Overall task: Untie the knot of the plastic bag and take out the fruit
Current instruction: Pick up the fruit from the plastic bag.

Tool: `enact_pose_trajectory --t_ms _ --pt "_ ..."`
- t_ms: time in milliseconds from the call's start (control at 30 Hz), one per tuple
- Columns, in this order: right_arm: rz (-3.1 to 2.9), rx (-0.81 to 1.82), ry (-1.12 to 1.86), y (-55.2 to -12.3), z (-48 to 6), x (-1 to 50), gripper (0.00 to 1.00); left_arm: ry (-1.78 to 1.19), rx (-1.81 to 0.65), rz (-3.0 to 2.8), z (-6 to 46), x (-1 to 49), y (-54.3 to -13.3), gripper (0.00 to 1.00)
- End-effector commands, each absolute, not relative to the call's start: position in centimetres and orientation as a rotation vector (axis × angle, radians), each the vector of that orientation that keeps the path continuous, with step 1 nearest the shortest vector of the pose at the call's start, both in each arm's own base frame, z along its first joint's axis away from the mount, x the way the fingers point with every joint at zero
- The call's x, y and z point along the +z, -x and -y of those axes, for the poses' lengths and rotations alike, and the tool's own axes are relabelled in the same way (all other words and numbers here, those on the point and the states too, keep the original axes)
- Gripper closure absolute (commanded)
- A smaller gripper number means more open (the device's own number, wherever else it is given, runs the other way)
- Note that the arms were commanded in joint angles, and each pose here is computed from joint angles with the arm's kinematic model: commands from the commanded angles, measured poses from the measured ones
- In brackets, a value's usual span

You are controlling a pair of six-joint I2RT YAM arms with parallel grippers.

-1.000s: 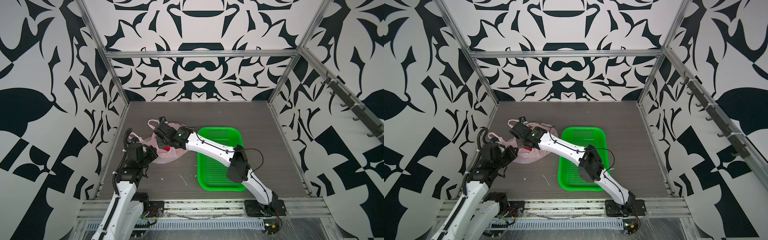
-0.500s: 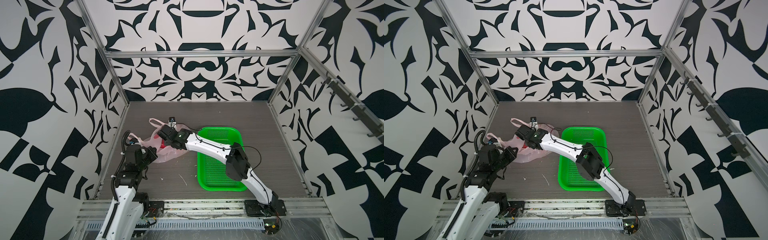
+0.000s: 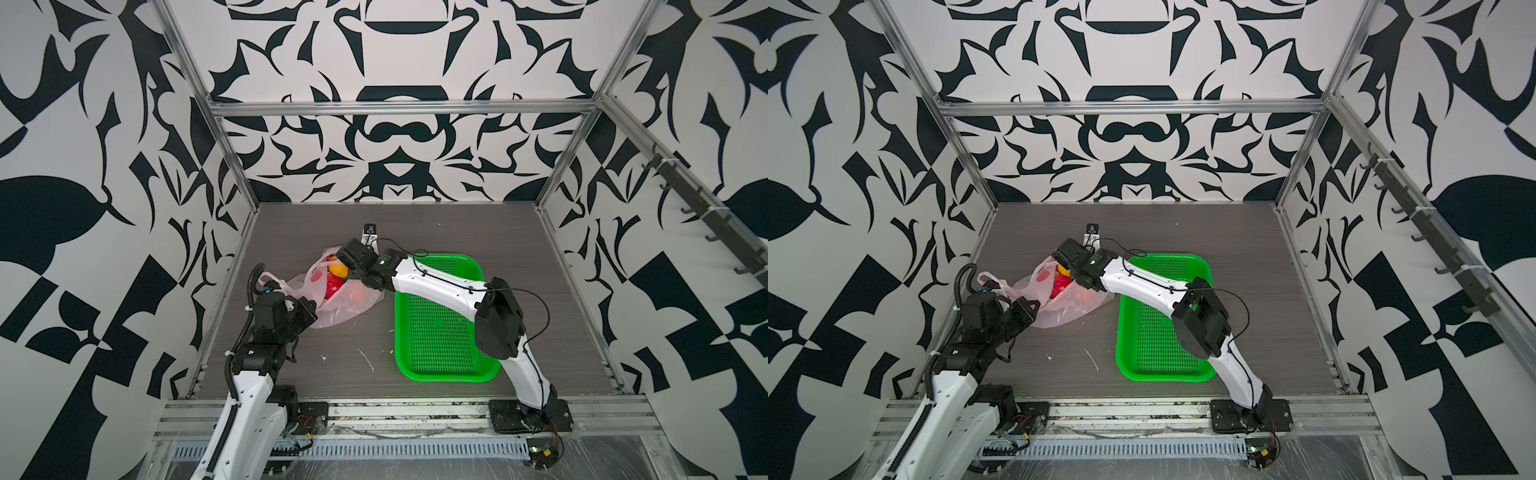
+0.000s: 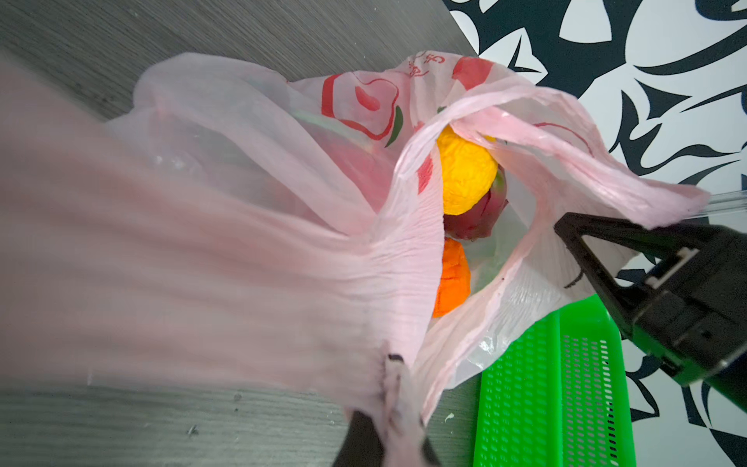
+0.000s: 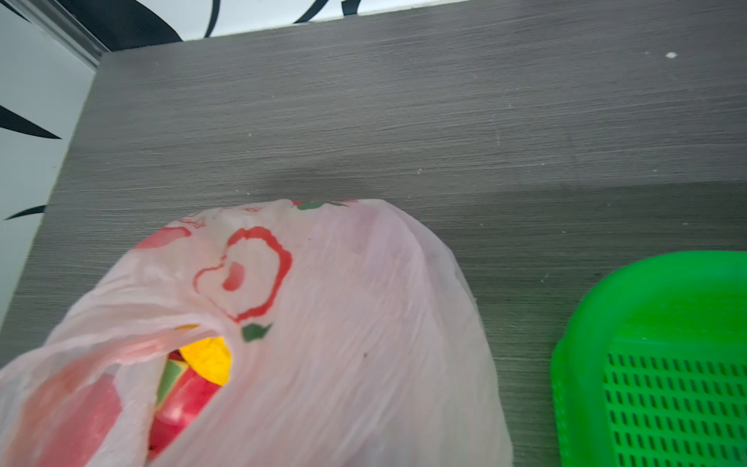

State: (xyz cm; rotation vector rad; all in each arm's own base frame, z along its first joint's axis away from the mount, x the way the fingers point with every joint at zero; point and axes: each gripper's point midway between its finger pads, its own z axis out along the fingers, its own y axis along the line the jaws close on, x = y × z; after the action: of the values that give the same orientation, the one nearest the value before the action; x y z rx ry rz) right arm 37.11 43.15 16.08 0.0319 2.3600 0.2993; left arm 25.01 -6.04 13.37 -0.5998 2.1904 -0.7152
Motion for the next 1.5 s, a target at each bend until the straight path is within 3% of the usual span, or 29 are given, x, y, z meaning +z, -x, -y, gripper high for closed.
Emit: enact_pose_trajectory --t_ms 0,667,1100,1467 --pt "-2.319 0.389 -0.003 -37.1 -45.1 18.9 0.90 0.598 -0.739 -2.201 6.4 13.0 -24.7 1.00" --pt "-2.400 0.405 0.118 -35.6 -48.1 17.1 0.82 0.568 -0.785 -2.173 6.9 14.3 -25.2 1.00" --pt "-2.409 0.433 0.191 -35.6 -49.4 16.0 0.56 0.548 -0.817 -2.164 7.4 15.2 -25.1 1.00" --pt "-2.391 0.471 0.211 -36.4 -50.7 16.3 0.48 0.547 -0.822 -2.174 7.5 15.1 -25.1 1.00"
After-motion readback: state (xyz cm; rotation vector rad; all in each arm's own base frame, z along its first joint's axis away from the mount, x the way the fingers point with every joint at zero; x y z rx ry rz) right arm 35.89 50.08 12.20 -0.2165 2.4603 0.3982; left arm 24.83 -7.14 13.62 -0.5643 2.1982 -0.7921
